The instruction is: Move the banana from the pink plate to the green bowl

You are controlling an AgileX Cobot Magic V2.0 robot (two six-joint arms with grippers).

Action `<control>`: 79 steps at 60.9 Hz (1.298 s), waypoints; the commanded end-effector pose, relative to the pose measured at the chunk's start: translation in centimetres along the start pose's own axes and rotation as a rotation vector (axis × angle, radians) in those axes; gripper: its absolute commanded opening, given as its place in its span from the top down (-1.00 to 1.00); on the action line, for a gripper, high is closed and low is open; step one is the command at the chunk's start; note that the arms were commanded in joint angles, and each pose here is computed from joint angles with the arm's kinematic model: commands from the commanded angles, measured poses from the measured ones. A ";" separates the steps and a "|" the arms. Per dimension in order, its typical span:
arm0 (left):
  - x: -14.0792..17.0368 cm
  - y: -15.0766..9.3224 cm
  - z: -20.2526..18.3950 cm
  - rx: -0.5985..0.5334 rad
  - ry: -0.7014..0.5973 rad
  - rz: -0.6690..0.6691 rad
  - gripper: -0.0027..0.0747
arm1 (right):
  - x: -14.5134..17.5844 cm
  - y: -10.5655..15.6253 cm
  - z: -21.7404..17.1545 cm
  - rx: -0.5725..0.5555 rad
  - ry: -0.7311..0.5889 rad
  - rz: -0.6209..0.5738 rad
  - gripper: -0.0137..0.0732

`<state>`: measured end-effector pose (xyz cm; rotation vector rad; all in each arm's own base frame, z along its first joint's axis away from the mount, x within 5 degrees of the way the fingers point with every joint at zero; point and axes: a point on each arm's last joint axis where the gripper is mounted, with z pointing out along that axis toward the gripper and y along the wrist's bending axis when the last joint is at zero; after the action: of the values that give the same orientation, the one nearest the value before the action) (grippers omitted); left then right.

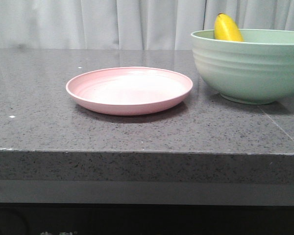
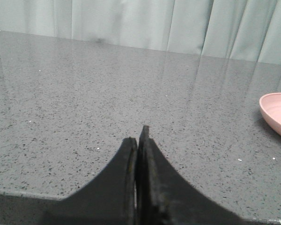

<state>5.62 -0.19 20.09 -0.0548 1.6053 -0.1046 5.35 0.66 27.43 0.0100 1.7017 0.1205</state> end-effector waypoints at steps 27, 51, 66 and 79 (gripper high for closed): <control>-0.8 -0.1 -0.2 0.009 -0.110 -0.007 0.98 | 7.9 -1.1 1.1 0.039 -0.088 0.008 0.82; -0.8 -0.1 -0.2 0.009 -0.110 -0.007 0.98 | 7.9 -1.1 1.1 0.039 -0.085 0.008 0.82; -0.8 -0.1 -0.2 0.009 -0.110 -0.007 0.98 | 7.9 -1.1 1.1 0.039 -0.085 0.008 0.82; -0.8 -0.1 -0.2 0.009 -0.110 -0.007 0.98 | 7.9 -1.1 1.1 0.039 -0.085 0.008 0.82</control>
<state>5.62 -0.19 20.11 -0.0547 1.6029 -0.1046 5.56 0.41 18.31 0.0405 1.7344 0.1044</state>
